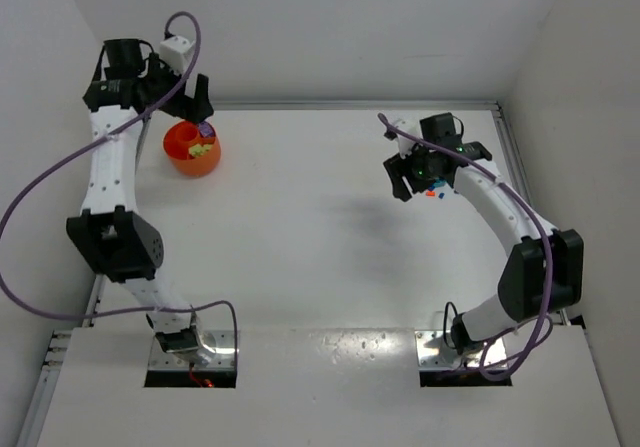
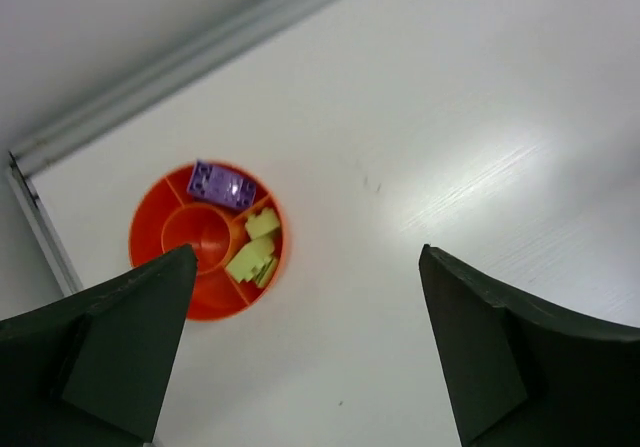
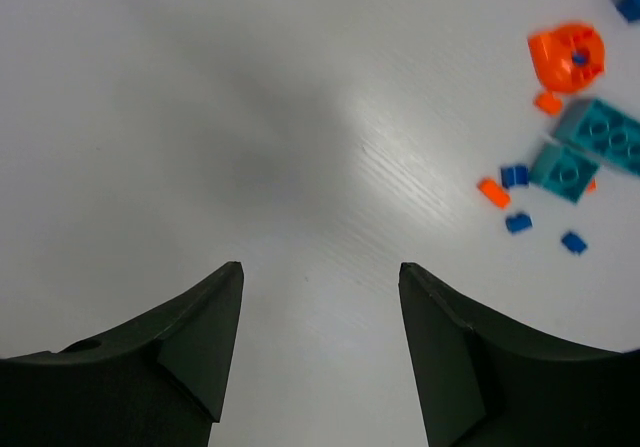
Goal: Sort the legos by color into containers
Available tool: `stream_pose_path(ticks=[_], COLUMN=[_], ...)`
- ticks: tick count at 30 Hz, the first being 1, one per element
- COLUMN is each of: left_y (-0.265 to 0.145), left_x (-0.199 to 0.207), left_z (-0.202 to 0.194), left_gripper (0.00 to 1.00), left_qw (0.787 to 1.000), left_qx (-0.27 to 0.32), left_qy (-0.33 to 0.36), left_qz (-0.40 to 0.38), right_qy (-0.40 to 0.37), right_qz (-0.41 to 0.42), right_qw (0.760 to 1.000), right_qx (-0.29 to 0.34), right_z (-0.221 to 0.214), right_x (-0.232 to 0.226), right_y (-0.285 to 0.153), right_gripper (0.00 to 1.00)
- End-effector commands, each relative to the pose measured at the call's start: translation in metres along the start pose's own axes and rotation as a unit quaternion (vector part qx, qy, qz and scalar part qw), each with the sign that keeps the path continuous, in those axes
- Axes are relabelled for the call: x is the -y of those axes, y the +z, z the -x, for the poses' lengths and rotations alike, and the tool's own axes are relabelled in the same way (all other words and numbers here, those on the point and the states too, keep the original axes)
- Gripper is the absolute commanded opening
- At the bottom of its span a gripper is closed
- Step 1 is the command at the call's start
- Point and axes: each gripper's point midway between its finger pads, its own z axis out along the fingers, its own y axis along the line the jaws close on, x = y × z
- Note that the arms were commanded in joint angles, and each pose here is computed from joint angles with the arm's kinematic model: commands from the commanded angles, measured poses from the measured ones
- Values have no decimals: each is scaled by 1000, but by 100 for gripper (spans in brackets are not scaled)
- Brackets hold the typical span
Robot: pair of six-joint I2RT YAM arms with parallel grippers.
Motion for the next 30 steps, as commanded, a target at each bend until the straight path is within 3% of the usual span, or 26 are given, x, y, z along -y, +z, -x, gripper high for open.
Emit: stream_pose_path(ticks=[1, 6, 10, 12, 16, 18, 19, 21, 23, 30], left_y=[-39, -56, -58, -62, -59, -56, -55, -46, -47, -31], left_x=[46, 77, 117, 130, 155, 161, 164, 161, 165, 165], left_z=[56, 58, 37, 31, 20, 17, 17, 15, 22, 19], left_gripper=[100, 100, 100, 100, 100, 100, 100, 100, 100, 100], left_qw=[993, 988, 982, 976, 967, 966, 966, 966, 964, 963], left_qx=[102, 132, 129, 135, 132, 128, 126, 116, 121, 106], left_qy=[-17, -3, 36, 43, 49, 49, 51, 40, 36, 10], left_qz=[-50, -76, -135, -166, -214, -221, -221, -225, -233, -248], right_qy=[36, 45, -6, -67, -134, -169, -187, -193, -223, -250], right_qz=[-74, -114, -107, -108, -83, -20, -22, 63, 94, 111], right_qw=[996, 992, 994, 992, 986, 983, 980, 975, 966, 956], right_qx=[-20, -19, -27, -26, -54, -73, -61, -87, -92, -104], right_z=[-30, -43, -41, -28, -32, -45, -29, -58, -54, -81], right_x=[35, 74, 115, 139, 190, 200, 215, 211, 212, 217], right_y=[-8, -10, -10, -17, -25, -6, -15, 1, -1, 29], right_gripper=[64, 64, 56, 49, 47, 47, 47, 47, 48, 64])
